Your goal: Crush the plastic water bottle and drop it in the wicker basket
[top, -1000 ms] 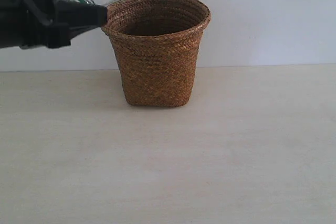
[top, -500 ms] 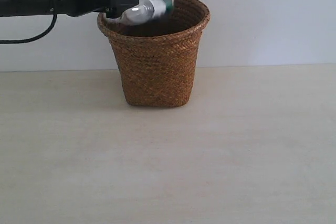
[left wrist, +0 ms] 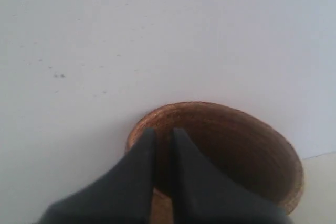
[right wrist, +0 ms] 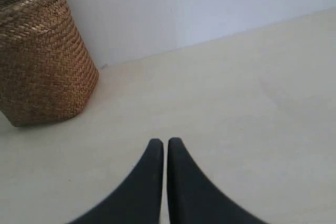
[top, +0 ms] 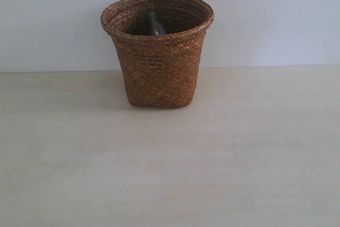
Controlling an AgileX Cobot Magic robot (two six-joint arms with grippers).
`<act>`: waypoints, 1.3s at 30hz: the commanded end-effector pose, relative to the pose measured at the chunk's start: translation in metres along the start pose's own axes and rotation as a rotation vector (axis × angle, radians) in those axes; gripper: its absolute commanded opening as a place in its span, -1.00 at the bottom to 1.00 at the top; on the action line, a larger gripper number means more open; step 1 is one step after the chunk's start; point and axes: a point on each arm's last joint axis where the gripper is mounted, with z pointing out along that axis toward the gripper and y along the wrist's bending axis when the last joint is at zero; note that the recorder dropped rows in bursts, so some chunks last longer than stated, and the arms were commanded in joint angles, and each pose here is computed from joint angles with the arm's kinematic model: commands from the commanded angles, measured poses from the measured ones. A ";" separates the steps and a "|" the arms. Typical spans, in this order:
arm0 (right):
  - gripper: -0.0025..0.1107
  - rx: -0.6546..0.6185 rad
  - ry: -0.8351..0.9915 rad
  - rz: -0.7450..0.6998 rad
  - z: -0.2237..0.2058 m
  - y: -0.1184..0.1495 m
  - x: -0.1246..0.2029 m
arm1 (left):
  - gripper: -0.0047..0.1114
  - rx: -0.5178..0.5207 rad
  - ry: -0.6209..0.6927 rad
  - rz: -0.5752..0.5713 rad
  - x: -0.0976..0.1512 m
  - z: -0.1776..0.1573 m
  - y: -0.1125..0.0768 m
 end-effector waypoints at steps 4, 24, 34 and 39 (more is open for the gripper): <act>-0.96 0.002 -0.011 -0.002 0.000 0.000 -0.001 | -0.85 -0.068 0.027 -0.024 0.022 -0.045 0.006; -0.96 0.007 0.004 0.003 0.000 -0.001 0.000 | -0.85 -0.056 -0.084 -0.116 0.076 -0.165 0.006; -0.96 0.007 0.004 0.003 0.000 -0.001 0.000 | -0.85 -0.050 -0.150 -0.115 0.075 -0.184 0.006; -0.96 0.007 0.004 0.003 0.000 -0.001 0.000 | -0.85 -0.050 -0.150 -0.115 0.075 -0.184 0.006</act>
